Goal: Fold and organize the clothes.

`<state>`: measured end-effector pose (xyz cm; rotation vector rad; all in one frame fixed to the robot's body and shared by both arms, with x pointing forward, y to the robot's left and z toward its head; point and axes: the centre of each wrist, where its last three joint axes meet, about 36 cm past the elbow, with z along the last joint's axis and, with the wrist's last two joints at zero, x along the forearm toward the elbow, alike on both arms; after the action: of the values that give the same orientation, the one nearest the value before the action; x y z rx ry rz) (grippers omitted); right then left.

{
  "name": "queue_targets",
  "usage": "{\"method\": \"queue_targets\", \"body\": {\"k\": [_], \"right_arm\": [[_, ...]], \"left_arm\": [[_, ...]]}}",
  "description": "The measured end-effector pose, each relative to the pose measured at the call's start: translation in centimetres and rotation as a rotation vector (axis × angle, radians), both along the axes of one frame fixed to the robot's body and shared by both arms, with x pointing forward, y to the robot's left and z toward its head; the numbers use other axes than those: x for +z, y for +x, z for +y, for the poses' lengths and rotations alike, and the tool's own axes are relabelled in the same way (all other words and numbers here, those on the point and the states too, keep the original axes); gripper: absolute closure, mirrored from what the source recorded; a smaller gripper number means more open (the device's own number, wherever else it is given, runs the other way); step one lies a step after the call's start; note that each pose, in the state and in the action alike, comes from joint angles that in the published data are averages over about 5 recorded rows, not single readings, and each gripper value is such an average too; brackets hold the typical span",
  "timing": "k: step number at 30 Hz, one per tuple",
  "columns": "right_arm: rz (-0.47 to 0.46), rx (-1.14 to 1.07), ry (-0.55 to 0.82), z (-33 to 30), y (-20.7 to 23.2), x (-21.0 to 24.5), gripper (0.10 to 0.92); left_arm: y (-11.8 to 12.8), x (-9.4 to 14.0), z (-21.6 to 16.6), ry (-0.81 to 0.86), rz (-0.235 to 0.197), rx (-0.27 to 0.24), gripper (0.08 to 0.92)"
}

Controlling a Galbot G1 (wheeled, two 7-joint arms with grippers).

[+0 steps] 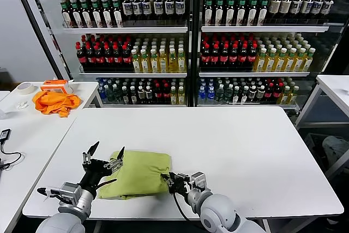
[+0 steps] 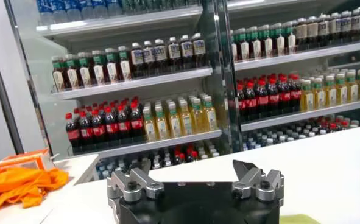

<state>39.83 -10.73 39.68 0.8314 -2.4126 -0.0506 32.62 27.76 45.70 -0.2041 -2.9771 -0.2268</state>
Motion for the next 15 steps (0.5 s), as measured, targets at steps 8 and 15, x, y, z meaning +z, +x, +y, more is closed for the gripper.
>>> {"method": "queue_targets", "body": {"k": [8,15], "right_arm": [[-0.032,-0.038,0.005,-0.5,-0.2,0.3,0.917],[-0.098,-0.086,-0.028,-2.9,-0.3,1.8,0.917]], "left_arm": [[0.0,-0.2,0.3,0.009,0.008,0.003,0.177],[0.4,-0.5,0.6,0.017,0.005,0.003,0.177]]}}
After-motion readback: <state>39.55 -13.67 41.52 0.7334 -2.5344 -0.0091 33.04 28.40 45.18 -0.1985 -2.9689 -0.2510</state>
